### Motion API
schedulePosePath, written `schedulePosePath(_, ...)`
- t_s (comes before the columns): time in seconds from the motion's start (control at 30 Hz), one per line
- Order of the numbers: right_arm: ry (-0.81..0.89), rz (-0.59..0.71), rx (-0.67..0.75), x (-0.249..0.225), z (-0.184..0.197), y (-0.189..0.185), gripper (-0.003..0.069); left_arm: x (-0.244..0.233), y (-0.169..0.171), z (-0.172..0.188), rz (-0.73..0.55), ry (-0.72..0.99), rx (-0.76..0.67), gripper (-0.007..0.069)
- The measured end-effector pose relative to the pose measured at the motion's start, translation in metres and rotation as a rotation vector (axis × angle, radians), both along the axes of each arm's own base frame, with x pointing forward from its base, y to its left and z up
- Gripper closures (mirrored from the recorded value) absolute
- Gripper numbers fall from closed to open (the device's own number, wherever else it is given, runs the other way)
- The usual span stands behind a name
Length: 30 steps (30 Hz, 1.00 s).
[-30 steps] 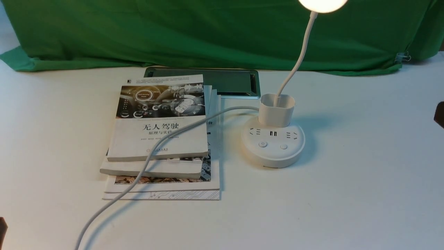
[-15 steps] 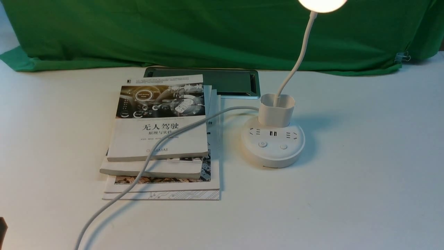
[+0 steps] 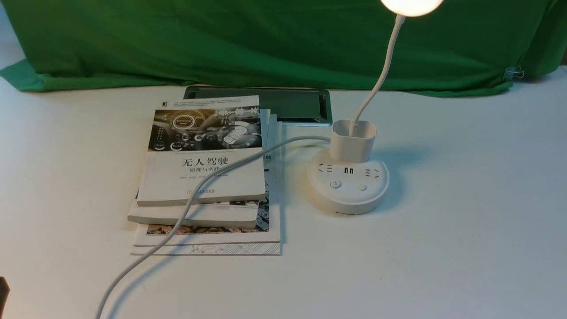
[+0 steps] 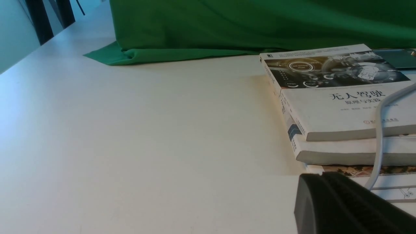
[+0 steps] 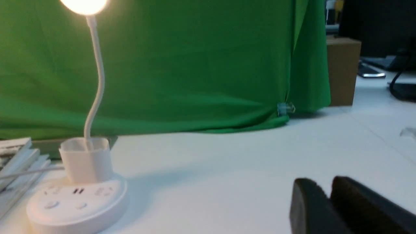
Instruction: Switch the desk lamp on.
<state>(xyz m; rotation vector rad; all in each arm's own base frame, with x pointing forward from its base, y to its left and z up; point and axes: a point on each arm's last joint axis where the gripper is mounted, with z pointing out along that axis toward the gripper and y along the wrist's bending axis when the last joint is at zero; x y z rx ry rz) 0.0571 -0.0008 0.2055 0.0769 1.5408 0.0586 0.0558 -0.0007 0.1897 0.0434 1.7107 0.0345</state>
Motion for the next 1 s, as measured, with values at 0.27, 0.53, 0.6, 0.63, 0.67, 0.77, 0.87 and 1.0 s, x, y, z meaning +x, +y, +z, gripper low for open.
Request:
schedulePosePath(0.27,0.154,-0.007,0.006,-0.001,-0.014,-0.001,0.0494,0.000,0.000,0.000,0.000,0.000,0.000,0.0604)
schedulePosePath(0.53,0.184,-0.008,0.006,-0.001,-0.017,-0.001,0.0470,0.000,0.000,0.000,0.000,0.000,0.000,0.0604)
schedulePosePath(0.6,0.184,-0.008,0.006,-0.001,-0.017,-0.001,0.0467,0.000,0.000,0.000,0.000,0.000,0.000,0.0604)
schedulePosePath(0.63,0.185,-0.009,0.009,-0.001,-0.017,-0.001,0.0465,0.000,0.000,0.000,0.000,0.000,0.000,0.0604)
schedulePosePath(0.67,0.187,-0.009,0.009,-0.001,-0.017,-0.001,0.0462,0.000,0.000,0.000,0.000,0.000,0.000,0.0604)
schedulePosePath(0.77,0.186,-0.009,0.010,-0.001,-0.017,-0.001,0.0456,0.000,0.000,0.000,0.000,0.000,0.000,0.0604)
schedulePosePath(0.87,0.186,-0.009,0.010,-0.001,-0.017,-0.001,0.0454,0.000,0.000,0.000,0.000,0.000,0.000,0.0604)
schedulePosePath(1.0,0.186,-0.009,0.011,-0.001,-0.017,-0.001,0.0438,0.000,0.000,0.000,0.000,0.000,0.000,0.0604)
